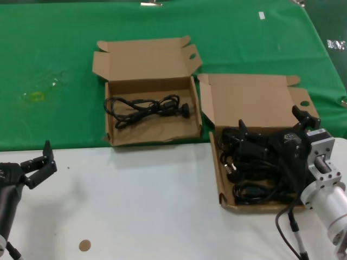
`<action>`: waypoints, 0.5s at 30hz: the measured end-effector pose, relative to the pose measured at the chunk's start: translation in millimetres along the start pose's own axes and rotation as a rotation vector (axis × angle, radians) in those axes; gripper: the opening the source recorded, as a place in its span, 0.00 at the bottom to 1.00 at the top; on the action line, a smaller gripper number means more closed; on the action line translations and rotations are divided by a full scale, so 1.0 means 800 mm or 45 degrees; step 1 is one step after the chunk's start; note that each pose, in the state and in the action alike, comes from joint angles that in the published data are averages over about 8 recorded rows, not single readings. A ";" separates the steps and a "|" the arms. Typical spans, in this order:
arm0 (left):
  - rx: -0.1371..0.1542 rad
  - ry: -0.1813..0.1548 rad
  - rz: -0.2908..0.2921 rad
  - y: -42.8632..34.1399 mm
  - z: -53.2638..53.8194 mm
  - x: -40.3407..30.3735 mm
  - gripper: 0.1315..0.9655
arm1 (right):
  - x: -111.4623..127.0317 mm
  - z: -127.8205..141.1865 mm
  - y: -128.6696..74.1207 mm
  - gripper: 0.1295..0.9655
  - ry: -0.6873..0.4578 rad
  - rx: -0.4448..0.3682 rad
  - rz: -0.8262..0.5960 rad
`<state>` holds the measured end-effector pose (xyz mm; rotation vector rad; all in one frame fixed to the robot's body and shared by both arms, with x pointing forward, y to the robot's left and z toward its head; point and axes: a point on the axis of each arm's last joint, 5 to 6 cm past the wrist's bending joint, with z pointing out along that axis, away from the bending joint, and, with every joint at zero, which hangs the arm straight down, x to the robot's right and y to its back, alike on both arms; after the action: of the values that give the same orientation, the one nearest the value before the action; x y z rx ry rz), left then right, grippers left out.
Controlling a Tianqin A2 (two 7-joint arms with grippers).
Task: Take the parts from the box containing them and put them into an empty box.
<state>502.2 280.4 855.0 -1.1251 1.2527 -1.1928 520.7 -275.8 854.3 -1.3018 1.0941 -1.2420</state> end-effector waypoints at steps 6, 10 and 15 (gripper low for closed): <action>0.000 0.000 0.000 0.0000 0.000 0.0000 1.00 | 0.000 0.000 0.000 1.00 0.000 0.000 0.000; 0.000 0.000 0.000 0.0000 0.000 0.0000 1.00 | 0.000 0.000 0.000 1.00 0.000 0.000 0.000; 0.000 0.000 0.000 0.0000 0.000 0.0000 1.00 | 0.000 0.000 0.000 1.00 0.000 0.000 0.000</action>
<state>502.2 280.4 855.0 -1.1251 1.2527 -1.1928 520.7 -275.8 854.3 -1.3018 1.0941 -1.2421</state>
